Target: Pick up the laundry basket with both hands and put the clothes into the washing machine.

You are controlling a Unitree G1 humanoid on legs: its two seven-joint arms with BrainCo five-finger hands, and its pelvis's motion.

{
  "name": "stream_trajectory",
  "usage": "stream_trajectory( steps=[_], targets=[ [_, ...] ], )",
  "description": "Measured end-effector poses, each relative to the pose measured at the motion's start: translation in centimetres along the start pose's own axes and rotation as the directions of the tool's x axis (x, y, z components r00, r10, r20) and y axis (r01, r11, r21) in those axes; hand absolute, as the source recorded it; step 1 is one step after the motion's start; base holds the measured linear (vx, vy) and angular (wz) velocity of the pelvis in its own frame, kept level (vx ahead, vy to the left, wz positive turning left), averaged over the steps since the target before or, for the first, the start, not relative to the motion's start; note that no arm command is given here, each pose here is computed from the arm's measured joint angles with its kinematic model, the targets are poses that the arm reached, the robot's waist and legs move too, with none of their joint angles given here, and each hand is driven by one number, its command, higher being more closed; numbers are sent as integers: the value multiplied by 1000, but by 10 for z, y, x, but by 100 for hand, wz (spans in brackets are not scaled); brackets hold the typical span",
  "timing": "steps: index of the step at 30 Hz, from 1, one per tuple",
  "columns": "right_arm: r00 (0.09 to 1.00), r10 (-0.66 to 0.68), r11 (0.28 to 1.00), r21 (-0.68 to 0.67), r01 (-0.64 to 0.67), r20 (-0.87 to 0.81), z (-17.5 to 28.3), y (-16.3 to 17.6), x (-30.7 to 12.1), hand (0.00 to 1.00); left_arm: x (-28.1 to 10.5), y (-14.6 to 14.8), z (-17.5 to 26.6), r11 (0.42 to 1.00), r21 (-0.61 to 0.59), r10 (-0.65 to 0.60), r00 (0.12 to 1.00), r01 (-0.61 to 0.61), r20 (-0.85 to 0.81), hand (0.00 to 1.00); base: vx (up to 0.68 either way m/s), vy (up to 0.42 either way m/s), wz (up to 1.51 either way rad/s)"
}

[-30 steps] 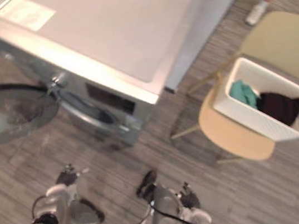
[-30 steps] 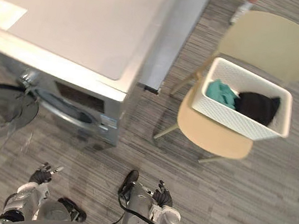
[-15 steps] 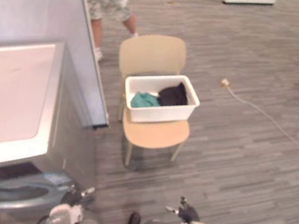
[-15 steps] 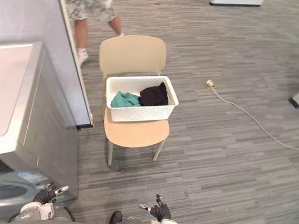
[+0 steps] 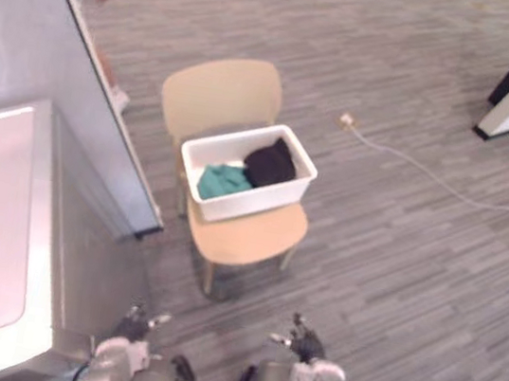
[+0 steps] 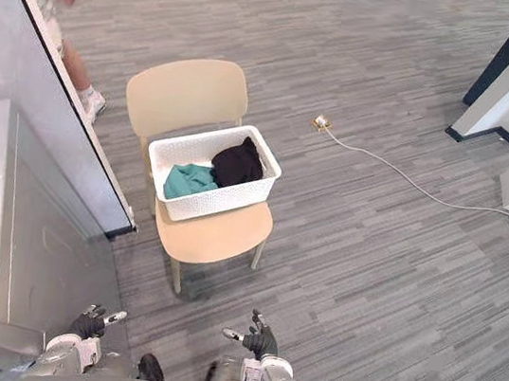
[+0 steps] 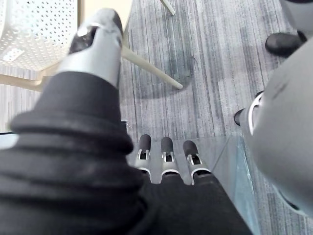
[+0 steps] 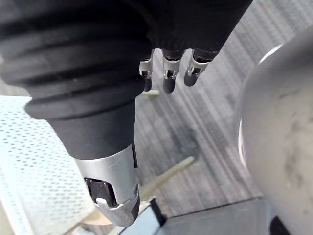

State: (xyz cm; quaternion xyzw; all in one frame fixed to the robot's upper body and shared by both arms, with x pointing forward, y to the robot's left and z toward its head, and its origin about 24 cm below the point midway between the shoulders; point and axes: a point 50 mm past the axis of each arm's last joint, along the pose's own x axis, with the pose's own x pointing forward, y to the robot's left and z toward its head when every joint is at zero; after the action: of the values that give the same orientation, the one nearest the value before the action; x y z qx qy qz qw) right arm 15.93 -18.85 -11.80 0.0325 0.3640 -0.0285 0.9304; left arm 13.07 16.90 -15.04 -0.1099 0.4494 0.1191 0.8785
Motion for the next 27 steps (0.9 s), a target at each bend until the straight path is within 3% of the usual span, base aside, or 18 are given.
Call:
stream_trajectory(
  steps=[6, 11, 17, 23, 27],
  targets=[
    [996, -56, 996, 69, 52, 64, 8, 0, -5, 0, -5, 18, -9, 997, 45, 58, 998, -57, -10, 0, 109, -384, 32],
    [939, -97, 994, 73, 77, 330, 68, -8, -13, 0, -16, 21, -26, 996, -42, 80, 997, -81, -20, 0, 192, -306, 0],
    [672, -245, 969, 167, 180, 698, 164, -38, -53, 0, -15, 30, -22, 991, -66, 113, 994, -113, -9, 0, 247, -136, 56],
    [414, -184, 974, 110, 196, 891, 245, -25, -80, 0, -8, 27, -8, 996, -6, 91, 996, -91, 5, 0, 163, 48, 64],
    [356, -145, 962, 48, 267, 923, 271, -24, -82, 0, -8, 22, -9, 998, -1, 63, 998, -63, -3, 0, 153, 53, 52]
  ],
)
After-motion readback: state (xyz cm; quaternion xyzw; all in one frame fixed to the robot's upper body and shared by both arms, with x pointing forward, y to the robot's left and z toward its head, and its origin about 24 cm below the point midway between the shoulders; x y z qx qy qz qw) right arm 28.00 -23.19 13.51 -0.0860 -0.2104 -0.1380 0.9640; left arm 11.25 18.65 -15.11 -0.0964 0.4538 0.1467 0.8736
